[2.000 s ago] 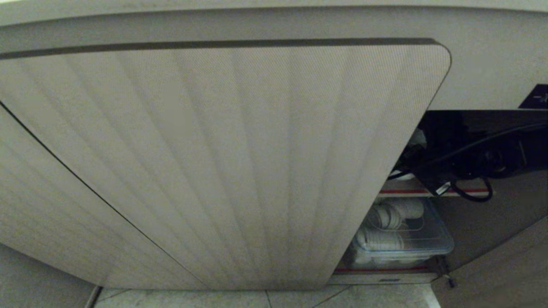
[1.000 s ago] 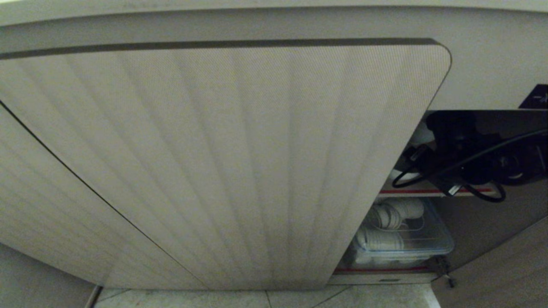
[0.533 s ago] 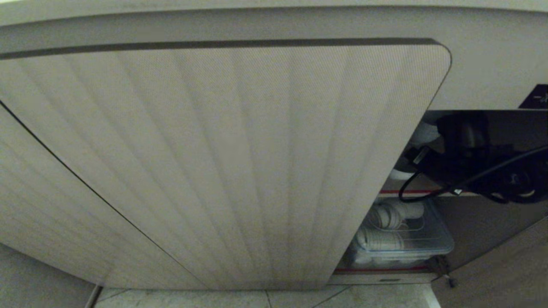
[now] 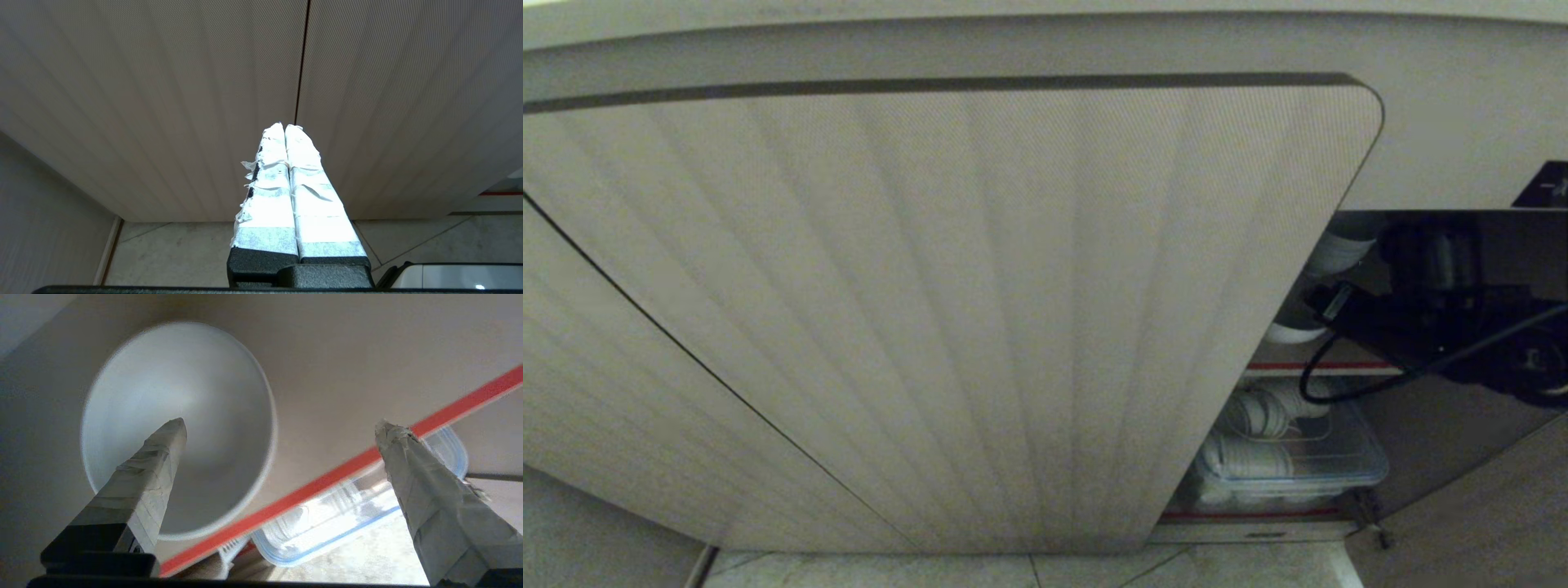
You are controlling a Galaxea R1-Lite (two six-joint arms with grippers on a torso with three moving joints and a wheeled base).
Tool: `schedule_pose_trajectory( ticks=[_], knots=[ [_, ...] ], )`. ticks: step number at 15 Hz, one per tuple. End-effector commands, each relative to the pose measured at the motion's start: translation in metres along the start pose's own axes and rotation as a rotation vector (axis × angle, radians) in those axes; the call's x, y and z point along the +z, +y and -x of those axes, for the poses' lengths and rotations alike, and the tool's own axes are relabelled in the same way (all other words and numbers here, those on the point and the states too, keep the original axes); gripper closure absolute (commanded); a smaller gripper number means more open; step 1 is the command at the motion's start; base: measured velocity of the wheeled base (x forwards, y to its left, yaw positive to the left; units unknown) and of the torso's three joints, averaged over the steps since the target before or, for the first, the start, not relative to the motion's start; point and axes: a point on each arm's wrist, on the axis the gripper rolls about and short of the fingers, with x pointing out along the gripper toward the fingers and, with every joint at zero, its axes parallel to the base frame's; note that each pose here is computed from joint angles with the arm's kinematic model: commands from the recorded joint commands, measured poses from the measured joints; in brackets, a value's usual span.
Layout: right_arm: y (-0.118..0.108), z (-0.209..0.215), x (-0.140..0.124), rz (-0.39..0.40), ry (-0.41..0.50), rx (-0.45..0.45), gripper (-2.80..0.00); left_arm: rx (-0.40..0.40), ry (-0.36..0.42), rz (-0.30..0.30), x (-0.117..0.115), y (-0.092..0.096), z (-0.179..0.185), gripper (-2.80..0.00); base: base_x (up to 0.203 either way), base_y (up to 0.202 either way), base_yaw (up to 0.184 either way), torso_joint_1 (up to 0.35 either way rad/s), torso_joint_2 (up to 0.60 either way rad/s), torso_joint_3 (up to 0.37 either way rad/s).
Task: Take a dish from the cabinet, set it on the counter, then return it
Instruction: Put it back into the cabinet
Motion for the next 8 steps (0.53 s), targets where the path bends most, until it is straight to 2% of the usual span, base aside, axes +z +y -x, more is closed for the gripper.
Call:
schedule_pose_trajectory(
  ticks=[1,8],
  knots=[
    [-0.005,0.006,-0.003,0.003,0.001,-0.003,-2.8,0.0,-0.001,0.0,0.0,0.0,0.0,0.0,0.0,0.0,0.0,0.0,0.0,0.0],
    [-0.019,0.021,-0.008,0.061,-0.013,0.004,-2.8,0.0,-0.001,0.0,0.0,0.0,0.0,0.0,0.0,0.0,0.0,0.0,0.0,0.0]
  ],
)
